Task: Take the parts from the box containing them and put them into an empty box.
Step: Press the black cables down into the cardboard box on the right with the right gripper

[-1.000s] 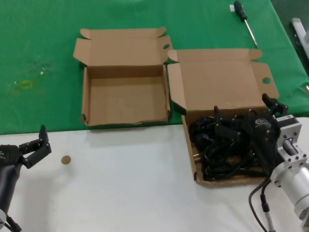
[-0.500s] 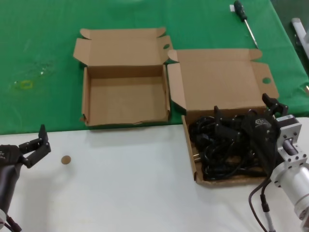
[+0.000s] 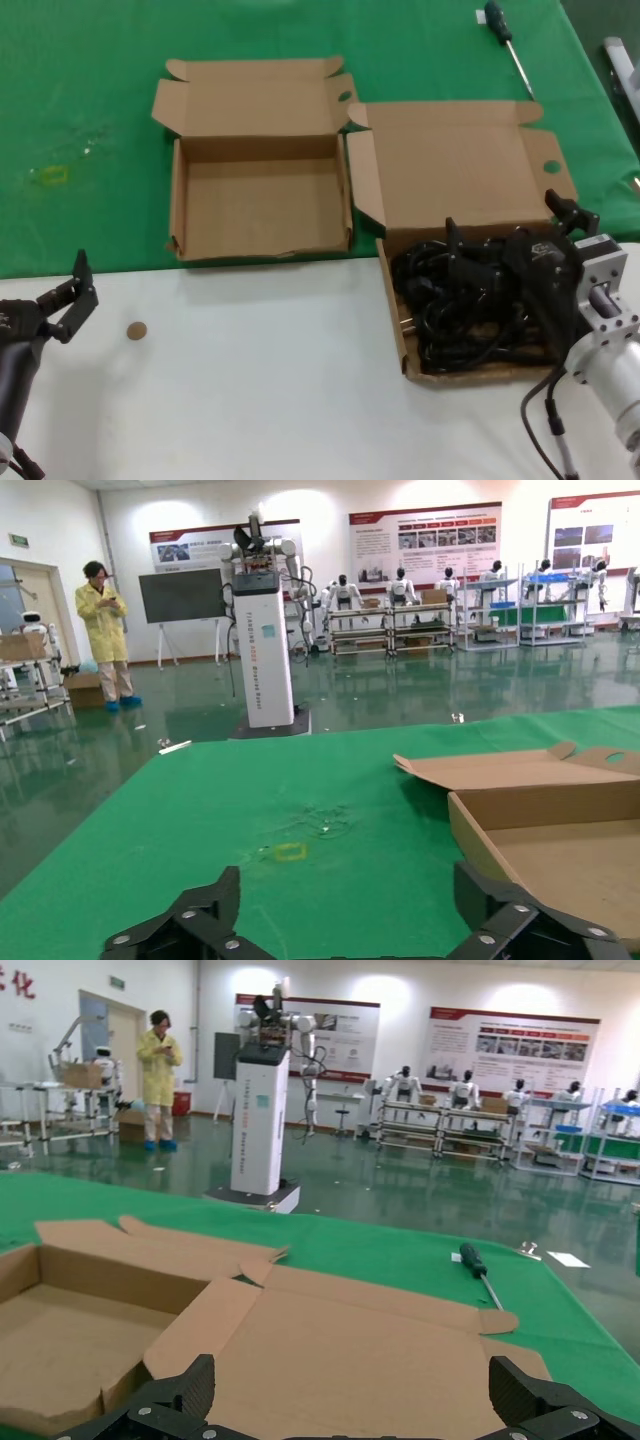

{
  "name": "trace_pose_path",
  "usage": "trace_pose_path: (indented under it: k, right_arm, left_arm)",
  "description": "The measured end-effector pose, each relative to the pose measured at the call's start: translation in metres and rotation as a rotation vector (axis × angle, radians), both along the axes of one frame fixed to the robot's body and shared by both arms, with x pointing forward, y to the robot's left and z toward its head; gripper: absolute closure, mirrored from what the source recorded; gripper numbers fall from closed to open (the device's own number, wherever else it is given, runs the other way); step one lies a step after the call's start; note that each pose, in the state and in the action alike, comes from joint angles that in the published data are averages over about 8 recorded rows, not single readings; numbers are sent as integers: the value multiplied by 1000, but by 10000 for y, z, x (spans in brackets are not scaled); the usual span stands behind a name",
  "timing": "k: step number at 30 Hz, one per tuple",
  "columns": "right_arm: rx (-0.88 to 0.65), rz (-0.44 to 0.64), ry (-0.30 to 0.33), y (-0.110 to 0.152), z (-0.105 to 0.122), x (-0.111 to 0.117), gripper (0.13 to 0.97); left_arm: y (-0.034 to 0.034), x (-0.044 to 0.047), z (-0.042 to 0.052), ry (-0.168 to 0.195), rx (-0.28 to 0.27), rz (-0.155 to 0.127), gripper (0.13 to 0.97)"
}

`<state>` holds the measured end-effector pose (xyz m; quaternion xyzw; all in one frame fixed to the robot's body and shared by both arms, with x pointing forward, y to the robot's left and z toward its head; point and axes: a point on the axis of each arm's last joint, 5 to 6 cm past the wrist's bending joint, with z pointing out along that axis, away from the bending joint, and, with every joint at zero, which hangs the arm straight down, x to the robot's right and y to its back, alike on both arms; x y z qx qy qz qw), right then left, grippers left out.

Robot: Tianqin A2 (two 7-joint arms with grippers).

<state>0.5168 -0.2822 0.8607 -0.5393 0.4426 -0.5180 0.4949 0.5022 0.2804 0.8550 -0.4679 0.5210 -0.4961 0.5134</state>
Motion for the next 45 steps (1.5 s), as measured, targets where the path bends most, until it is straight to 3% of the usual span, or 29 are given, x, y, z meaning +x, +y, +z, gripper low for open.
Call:
trace_pose_path:
  k: [9, 14, 21, 30, 39, 45]
  right_arm:
    - [-88, 70, 11, -200, 120, -3, 130]
    - [-183, 121, 21, -384, 246, -3, 130]
    - [-422, 242, 60, -678, 447, -2, 130]
    - [-764, 452, 85, -975, 755, 13, 130]
    - [-1083, 621, 41, -1140, 1102, 126, 130]
    - [-1245, 719, 12, -1188, 1207, 212, 130]
  left_arm:
    - [0, 0, 0, 0, 0, 0, 466]
    - [0, 0, 0, 0, 0, 0, 494]
    - [0, 0, 0, 0, 0, 0, 688]
    - [0, 0, 0, 0, 0, 0, 844]
    - [0, 0, 0, 0, 0, 0, 929]
    - [0, 0, 0, 0, 0, 0, 933]
